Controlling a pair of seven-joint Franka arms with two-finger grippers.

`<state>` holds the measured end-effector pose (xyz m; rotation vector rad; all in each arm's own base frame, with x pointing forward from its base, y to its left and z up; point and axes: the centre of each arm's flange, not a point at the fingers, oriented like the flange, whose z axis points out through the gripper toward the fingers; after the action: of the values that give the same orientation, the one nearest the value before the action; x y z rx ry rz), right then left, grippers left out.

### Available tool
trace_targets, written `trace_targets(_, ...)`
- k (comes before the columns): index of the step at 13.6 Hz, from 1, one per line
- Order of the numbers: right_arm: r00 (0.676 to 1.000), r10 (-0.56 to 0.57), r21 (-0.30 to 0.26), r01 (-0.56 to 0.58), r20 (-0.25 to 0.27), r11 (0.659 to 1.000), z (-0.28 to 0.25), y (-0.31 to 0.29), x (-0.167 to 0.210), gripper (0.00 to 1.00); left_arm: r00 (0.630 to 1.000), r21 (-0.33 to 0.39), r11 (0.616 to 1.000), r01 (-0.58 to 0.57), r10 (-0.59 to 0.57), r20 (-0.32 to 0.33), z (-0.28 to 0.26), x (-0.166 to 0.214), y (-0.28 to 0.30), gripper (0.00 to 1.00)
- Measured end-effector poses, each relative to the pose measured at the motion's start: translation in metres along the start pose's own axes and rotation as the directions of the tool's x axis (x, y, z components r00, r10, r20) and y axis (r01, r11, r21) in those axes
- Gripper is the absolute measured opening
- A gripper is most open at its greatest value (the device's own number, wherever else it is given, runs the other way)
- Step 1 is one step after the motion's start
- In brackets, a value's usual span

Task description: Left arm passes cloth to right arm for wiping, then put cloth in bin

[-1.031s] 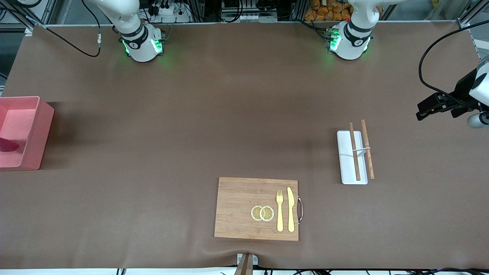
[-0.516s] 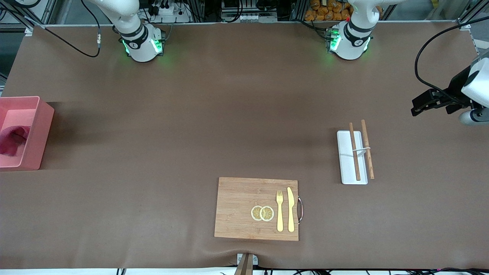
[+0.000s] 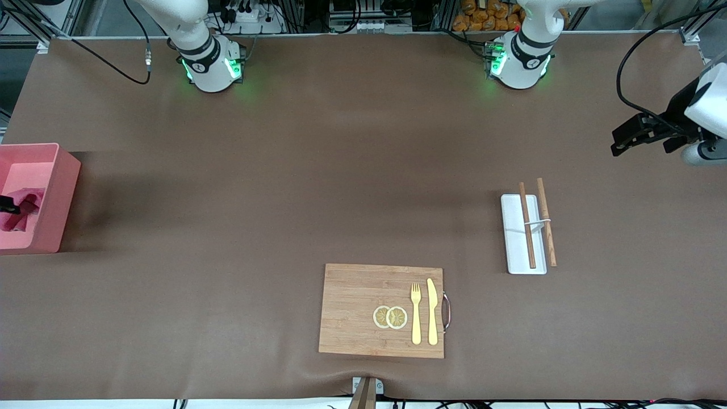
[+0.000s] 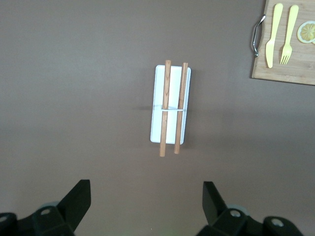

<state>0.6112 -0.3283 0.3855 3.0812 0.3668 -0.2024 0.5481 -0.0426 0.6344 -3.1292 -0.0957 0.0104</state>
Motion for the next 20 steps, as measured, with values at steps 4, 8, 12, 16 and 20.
trace_targets(4, 0.992, 0.121, -0.008, -0.121, 0.047, 0.993, -0.063, -0.134, 0.059, 1.0, 1.0, 0.002, 1.0, 0.0, 0.0, 0.001, 0.0, -0.005, 0.0, 1.0)
trace_targets(8, 0.97, 0.227, -0.044, -0.224, 0.085, 0.974, -0.125, -0.246, 0.066, 1.0, 1.0, 0.003, 1.0, 0.001, -0.001, 0.002, 0.001, -0.005, -0.001, 1.0)
trace_targets(12, 0.962, 0.271, 0.042, -0.272, 0.019, 0.961, -0.183, -0.268, 0.024, 1.0, 1.0, 0.001, 1.0, 0.007, -0.007, -0.008, -0.001, -0.004, -0.004, 1.0)
trace_targets(16, 0.937, 0.35, 0.079, -0.347, -0.018, 0.934, -0.22, -0.272, -0.016, 1.0, 1.0, 0.001, 1.0, 0.01, -0.009, -0.01, -0.002, -0.004, -0.005, 1.0)
trace_targets(20, 0.942, 0.336, 0.076, -0.334, -0.013, 0.939, -0.229, -0.283, -0.026, 1.0, 1.0, 0.001, 1.0, 0.013, -0.013, -0.011, -0.002, -0.004, -0.007, 1.0)
